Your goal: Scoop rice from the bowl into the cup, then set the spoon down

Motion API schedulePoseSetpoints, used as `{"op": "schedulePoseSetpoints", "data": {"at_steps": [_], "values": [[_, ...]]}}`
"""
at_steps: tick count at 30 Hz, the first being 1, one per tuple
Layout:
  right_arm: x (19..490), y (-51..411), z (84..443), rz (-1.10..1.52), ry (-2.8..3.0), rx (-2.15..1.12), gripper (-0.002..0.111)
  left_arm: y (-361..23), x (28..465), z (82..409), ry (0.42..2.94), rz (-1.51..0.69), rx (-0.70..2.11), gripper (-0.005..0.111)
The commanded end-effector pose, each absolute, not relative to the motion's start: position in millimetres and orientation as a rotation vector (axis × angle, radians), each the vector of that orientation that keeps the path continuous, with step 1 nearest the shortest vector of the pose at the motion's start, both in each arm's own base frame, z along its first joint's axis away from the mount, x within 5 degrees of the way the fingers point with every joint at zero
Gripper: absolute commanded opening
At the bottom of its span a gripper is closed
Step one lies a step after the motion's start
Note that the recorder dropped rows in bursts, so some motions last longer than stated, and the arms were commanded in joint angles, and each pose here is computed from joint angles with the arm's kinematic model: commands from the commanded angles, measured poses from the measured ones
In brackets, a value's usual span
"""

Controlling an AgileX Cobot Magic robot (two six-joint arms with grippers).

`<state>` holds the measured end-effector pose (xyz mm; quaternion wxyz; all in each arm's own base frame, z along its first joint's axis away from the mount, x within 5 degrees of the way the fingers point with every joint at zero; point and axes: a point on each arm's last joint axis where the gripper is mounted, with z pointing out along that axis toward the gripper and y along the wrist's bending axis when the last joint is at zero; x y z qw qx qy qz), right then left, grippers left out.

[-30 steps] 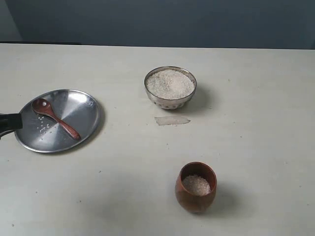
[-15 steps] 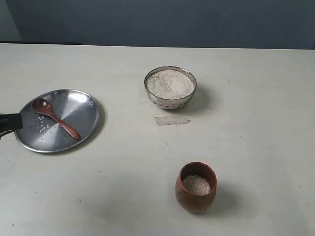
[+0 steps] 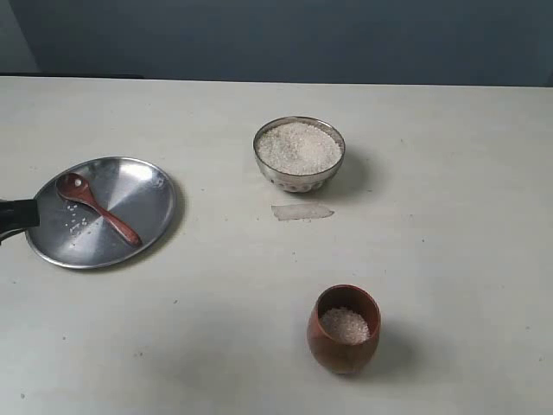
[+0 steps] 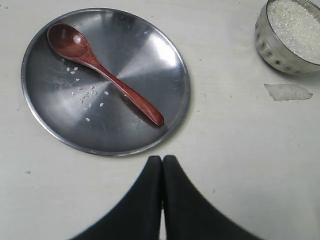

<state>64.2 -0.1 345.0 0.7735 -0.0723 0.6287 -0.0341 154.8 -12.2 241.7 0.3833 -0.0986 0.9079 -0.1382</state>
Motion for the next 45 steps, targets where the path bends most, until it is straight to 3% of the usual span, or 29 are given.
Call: {"op": "schedulePoseSetpoints", "data": {"at_steps": [1,13,19,36,45], "values": [[63,3,346,0.052,1.351,-0.095,0.0,-13,156,242,2.315,-0.352,-0.242,0.0],[54,0,369,0.277,1.316,0.095,0.0,-13,156,242,2.315,-0.352,-0.242,0.0],[55,0,362,0.12,1.422,-0.031,0.0,-13,156,242,2.315,-0.352,-0.242,0.0],[73,12,269,0.063,1.757,-0.24,0.0,-13,156,242,2.315,-0.352,-0.242,0.0],[73,11,244,0.046,1.889,-0.247,0.0,-13,156,242,2.315,-0.352,-0.242,0.0]]}}
